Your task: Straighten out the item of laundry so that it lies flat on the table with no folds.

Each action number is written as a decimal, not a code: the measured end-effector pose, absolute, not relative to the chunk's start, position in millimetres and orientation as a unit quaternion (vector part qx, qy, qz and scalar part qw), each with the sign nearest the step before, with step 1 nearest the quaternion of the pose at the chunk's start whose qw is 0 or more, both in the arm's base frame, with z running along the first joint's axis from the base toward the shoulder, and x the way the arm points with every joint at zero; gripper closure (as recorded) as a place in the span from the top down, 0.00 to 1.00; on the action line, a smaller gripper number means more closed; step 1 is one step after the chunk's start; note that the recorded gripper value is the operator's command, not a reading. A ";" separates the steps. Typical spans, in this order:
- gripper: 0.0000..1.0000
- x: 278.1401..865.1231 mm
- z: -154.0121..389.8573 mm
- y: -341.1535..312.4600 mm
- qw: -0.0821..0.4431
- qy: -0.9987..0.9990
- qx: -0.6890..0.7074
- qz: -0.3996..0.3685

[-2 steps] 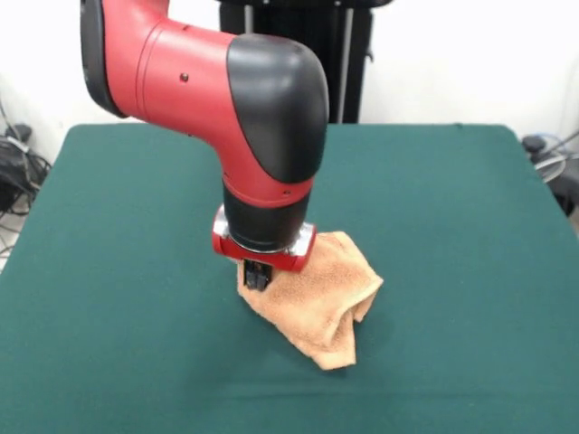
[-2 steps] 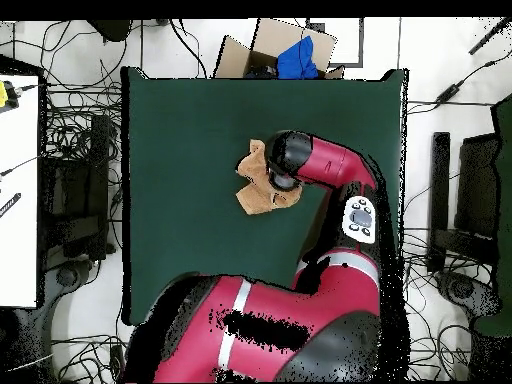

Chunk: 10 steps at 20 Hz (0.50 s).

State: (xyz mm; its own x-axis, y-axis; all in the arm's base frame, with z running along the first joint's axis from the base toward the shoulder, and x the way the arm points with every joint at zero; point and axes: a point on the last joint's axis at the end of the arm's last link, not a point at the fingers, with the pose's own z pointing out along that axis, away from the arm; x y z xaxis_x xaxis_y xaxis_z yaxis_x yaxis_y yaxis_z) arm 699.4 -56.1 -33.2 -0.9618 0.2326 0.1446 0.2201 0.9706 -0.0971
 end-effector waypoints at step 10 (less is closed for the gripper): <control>0.00 711.4 -34.4 -51.4 0.068 -0.987 -0.137 0.044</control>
State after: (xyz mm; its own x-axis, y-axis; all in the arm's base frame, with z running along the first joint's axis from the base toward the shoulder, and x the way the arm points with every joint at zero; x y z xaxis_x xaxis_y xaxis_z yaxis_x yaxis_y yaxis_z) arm 711.4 -51.4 -34.4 -0.9532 0.2766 0.1221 0.2648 0.9586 -0.1047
